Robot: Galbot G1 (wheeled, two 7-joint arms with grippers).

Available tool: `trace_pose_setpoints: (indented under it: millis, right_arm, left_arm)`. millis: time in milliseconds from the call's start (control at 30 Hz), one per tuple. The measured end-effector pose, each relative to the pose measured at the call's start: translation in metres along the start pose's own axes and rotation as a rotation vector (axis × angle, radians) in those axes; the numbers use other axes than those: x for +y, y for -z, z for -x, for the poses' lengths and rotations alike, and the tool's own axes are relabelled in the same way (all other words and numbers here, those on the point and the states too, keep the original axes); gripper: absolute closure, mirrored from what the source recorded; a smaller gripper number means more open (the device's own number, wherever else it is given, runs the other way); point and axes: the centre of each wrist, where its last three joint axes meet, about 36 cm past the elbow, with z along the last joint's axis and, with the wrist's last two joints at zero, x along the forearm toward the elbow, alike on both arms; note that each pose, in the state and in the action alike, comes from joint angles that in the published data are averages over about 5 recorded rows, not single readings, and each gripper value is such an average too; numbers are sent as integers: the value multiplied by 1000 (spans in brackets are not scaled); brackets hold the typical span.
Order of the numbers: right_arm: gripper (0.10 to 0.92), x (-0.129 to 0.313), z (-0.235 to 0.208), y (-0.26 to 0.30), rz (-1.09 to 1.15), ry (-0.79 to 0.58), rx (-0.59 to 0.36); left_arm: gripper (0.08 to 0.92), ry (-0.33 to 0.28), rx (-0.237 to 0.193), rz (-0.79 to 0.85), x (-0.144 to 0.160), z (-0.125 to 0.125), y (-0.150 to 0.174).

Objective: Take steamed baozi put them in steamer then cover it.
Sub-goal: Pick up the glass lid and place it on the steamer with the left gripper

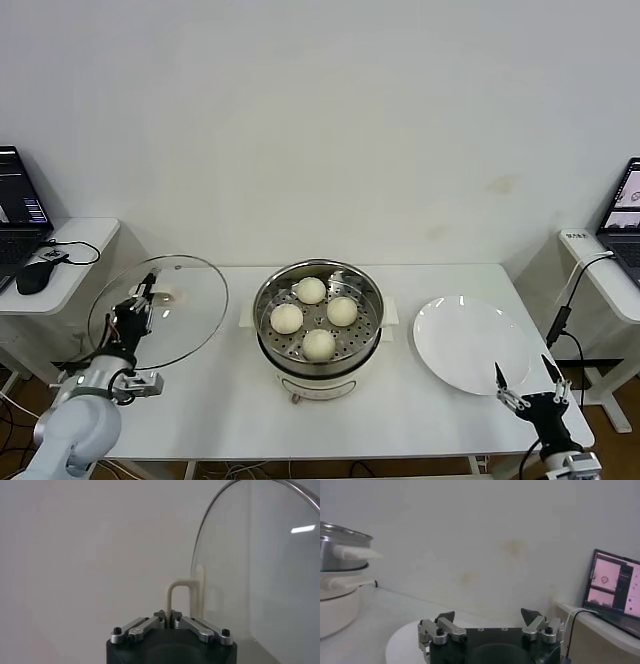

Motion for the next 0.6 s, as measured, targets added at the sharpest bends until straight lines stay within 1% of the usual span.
trace_pose_setpoints:
  millis: [100, 367, 500, 600]
  right_arm:
    - [199, 4, 1, -1, -15, -2, -1]
    - [199, 20, 6, -5, -55, -14, 9]
    - [200, 30, 10, -7, -73, -25, 19]
    - [200, 39, 13, -9, -88, -32, 26]
  left_arm:
    - [868, 2, -24, -24, 7, 1, 18]
    - [868, -11, -89, -73, 12, 8, 70]
    - [868, -20, -102, -76, 15, 12, 96]
    - [868, -32, -99, -70, 16, 13, 113]
